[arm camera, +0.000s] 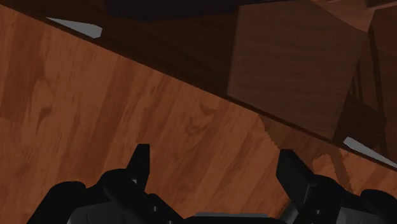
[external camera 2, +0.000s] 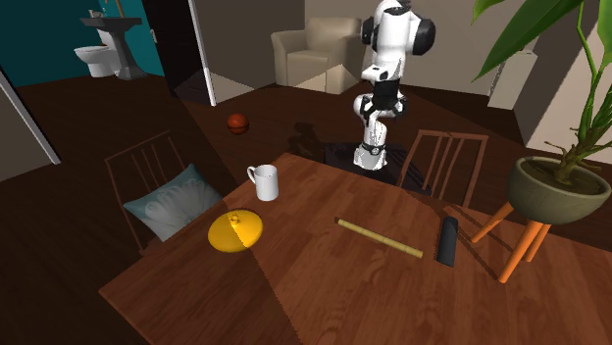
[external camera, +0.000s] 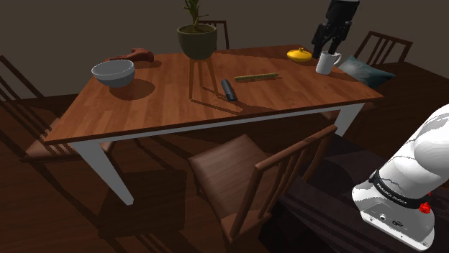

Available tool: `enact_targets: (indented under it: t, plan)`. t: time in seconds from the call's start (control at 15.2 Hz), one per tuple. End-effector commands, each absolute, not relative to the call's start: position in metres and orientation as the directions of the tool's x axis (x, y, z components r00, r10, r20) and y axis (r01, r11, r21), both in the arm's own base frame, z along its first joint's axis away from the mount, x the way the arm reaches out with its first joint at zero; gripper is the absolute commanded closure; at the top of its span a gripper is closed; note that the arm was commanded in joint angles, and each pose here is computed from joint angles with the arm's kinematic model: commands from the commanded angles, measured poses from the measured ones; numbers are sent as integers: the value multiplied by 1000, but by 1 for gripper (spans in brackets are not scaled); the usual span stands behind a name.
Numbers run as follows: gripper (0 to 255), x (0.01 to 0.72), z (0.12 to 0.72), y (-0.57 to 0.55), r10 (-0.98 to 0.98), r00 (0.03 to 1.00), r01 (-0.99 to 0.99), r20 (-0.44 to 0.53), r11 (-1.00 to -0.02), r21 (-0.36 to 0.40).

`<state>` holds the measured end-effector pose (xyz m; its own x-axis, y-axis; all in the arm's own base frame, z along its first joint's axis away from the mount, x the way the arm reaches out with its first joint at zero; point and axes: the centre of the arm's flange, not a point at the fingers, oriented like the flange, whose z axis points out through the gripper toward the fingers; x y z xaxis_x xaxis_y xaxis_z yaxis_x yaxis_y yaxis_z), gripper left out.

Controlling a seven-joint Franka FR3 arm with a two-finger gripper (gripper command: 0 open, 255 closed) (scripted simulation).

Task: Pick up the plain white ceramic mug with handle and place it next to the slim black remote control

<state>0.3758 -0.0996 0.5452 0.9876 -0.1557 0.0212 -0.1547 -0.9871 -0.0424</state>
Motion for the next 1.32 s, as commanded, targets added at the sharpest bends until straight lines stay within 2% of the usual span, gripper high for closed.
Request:
enact_targets:
  t: [0.0,1.25]
  plan:
    - [0,389,539,-125,-162,987,-162,8,-986,-38]
    - [0,492,471,-350,-227,967,-228,-112,-974,2]
